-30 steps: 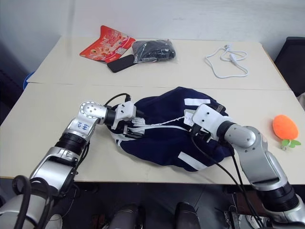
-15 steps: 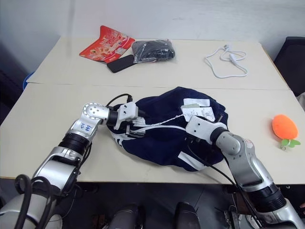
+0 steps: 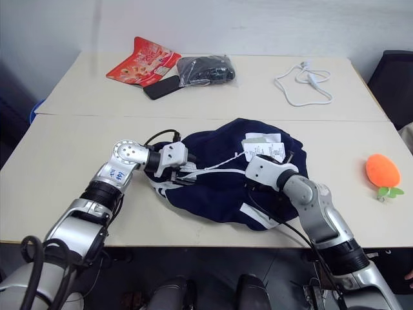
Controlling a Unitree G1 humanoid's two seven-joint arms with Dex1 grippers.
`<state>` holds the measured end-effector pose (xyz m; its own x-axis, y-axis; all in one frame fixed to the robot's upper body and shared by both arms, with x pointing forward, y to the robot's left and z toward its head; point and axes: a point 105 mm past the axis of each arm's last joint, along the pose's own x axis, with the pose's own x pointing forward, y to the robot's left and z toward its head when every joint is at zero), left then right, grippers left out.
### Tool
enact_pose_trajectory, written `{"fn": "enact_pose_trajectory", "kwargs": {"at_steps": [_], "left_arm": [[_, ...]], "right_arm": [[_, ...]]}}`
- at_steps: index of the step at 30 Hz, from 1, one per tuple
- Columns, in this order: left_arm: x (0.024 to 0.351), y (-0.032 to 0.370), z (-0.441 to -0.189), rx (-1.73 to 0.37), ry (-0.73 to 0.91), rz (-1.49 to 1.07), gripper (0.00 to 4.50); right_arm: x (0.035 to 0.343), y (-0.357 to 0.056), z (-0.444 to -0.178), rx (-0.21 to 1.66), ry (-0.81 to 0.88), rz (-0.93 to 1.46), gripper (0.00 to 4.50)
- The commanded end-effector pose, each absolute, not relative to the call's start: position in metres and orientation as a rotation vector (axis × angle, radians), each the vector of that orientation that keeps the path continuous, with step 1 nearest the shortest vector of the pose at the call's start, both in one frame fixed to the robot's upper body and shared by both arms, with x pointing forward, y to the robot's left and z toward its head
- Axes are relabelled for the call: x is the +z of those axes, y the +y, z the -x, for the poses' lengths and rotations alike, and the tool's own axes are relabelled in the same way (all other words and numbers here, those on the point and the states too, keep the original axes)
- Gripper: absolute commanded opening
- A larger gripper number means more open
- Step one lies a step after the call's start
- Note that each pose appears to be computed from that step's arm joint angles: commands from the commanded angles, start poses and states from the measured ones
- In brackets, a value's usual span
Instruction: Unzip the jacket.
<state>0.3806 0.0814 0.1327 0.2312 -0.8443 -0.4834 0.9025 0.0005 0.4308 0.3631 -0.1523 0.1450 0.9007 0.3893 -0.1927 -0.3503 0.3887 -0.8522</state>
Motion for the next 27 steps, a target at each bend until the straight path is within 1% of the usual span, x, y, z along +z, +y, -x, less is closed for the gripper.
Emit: {"fn": "enact_pose_trajectory", "kwargs": {"at_steps": [1, 8, 11, 14, 18, 23, 24, 25, 27], "left_arm": [[0.117, 0.088, -0.381, -1.357, 0.168, -0.801, 3.34], [0.120, 0.087, -0.382, -1.359, 0.153, -0.814, 3.34], [0.121, 0.087, -0.382, -1.357, 0.149, -0.814, 3.34], [0.122, 0.087, -0.382, -1.360, 0.148, -0.813, 3.34], [0.122, 0.086, -0.382, -1.362, 0.147, -0.815, 3.34], [0.122, 0.085, -0.382, -1.364, 0.145, -0.821, 3.34], [0.122, 0.085, -0.382, -1.363, 0.145, -0.822, 3.34], [0.122, 0.085, -0.382, -1.363, 0.144, -0.823, 3.34], [0.122, 0.086, -0.381, -1.364, 0.144, -0.825, 3.34]], "right_arm": [[0.159, -0.152, -0.368, 0.409, -0.107, 1.089, 0.01], [0.151, -0.143, -0.371, 0.446, -0.111, 1.128, 0.01], [0.149, -0.144, -0.374, 0.434, -0.102, 1.132, 0.66], [0.144, -0.144, -0.378, 0.436, -0.077, 1.150, 1.56], [0.143, -0.139, -0.385, 0.434, -0.079, 1.149, 1.56], [0.149, -0.137, -0.402, 0.390, -0.103, 1.143, 1.56], [0.150, -0.136, -0.403, 0.390, -0.109, 1.137, 1.17], [0.151, -0.136, -0.403, 0.387, -0.116, 1.131, 1.00], [0.154, -0.137, -0.403, 0.383, -0.128, 1.129, 0.34]]}}
